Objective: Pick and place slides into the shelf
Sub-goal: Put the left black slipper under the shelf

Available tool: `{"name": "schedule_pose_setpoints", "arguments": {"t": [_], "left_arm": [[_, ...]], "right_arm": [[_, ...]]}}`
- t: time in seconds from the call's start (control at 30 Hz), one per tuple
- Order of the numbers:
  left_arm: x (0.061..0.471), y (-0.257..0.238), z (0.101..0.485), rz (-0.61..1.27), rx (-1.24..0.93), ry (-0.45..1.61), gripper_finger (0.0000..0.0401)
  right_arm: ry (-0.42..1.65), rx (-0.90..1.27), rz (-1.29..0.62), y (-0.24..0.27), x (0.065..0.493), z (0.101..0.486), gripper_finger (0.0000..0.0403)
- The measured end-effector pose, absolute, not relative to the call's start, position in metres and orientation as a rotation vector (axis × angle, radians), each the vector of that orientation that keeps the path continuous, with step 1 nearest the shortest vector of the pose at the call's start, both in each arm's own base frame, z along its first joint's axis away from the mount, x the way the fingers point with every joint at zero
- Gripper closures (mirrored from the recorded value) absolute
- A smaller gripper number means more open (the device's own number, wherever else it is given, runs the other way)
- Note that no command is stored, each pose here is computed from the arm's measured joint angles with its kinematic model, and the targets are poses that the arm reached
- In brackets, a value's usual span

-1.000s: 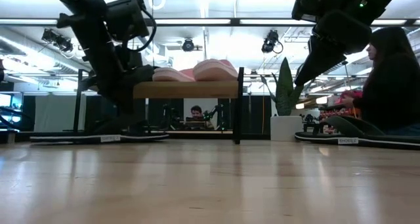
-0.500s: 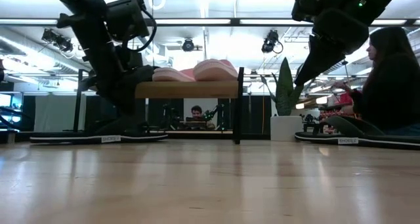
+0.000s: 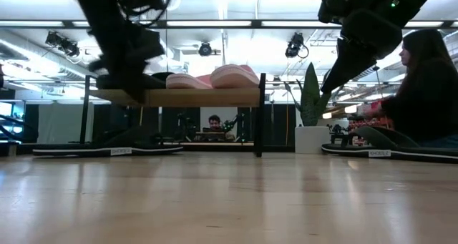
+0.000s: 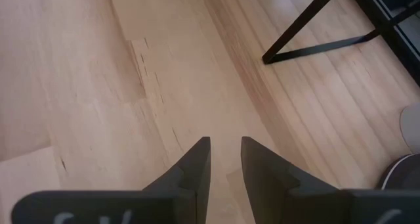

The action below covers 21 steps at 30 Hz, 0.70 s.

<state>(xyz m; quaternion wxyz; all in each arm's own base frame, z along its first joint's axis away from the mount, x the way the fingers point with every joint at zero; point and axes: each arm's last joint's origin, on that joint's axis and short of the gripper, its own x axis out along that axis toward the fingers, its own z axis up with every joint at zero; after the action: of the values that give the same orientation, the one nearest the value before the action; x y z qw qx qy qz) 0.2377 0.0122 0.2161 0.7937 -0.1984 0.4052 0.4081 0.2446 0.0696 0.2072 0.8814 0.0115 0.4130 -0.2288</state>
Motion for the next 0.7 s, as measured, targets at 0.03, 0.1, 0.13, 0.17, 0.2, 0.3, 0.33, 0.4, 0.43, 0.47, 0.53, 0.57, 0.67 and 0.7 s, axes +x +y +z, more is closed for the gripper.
{"name": "schedule_pose_setpoints", "arguments": {"t": [0.03,0.1,0.13,0.17,0.2,0.3,0.33,0.4,0.43,0.47,0.53,0.57,0.67,0.7], "left_arm": [[0.235,0.007,0.218,0.872,-0.398,0.916,0.0380],[0.226,-0.003,0.222,0.878,-0.348,1.011,0.0394],[0.221,-0.007,0.222,0.894,-0.339,1.048,0.0395],[0.215,-0.012,0.221,0.922,-0.335,1.084,0.0395],[0.208,-0.016,0.220,0.957,-0.338,1.114,0.0394],[0.190,-0.027,0.211,1.075,-0.359,1.148,0.0396],[0.186,-0.031,0.205,1.099,-0.370,1.141,0.0397],[0.179,-0.039,0.192,1.114,-0.401,1.108,0.0396],[0.177,-0.042,0.186,1.109,-0.414,1.092,0.0396],[0.174,-0.045,0.179,1.103,-0.424,1.082,0.0396],[0.169,-0.050,0.170,1.101,-0.443,1.060,0.0397],[0.166,-0.050,0.166,1.116,-0.451,1.054,0.0398],[0.157,-0.050,0.157,1.163,-0.467,1.044,0.0397],[0.156,-0.050,0.155,1.168,-0.478,1.046,0.0398]], "right_arm": [[0.860,0.024,-0.477,0.070,0.245,0.207,0.0312],[0.860,0.024,-0.477,0.070,0.245,0.207,0.0312],[0.860,0.024,-0.477,0.070,0.245,0.207,0.0312],[0.860,0.025,-0.477,0.070,0.245,0.207,0.0312],[0.860,0.025,-0.477,0.070,0.245,0.207,0.0312],[0.860,0.025,-0.477,0.070,0.245,0.207,0.0312],[0.860,0.025,-0.477,0.070,0.245,0.207,0.0312],[0.860,0.025,-0.477,0.070,0.245,0.207,0.0312],[0.860,0.025,-0.477,0.070,0.245,0.207,0.0312],[0.860,0.025,-0.477,0.070,0.245,0.207,0.0312],[0.860,0.025,-0.478,0.070,0.245,0.207,0.0312],[0.860,0.025,-0.477,0.070,0.245,0.207,0.0312],[0.860,0.025,-0.478,0.070,0.245,0.207,0.0312],[0.860,0.025,-0.478,0.070,0.245,0.207,0.0312]]}}
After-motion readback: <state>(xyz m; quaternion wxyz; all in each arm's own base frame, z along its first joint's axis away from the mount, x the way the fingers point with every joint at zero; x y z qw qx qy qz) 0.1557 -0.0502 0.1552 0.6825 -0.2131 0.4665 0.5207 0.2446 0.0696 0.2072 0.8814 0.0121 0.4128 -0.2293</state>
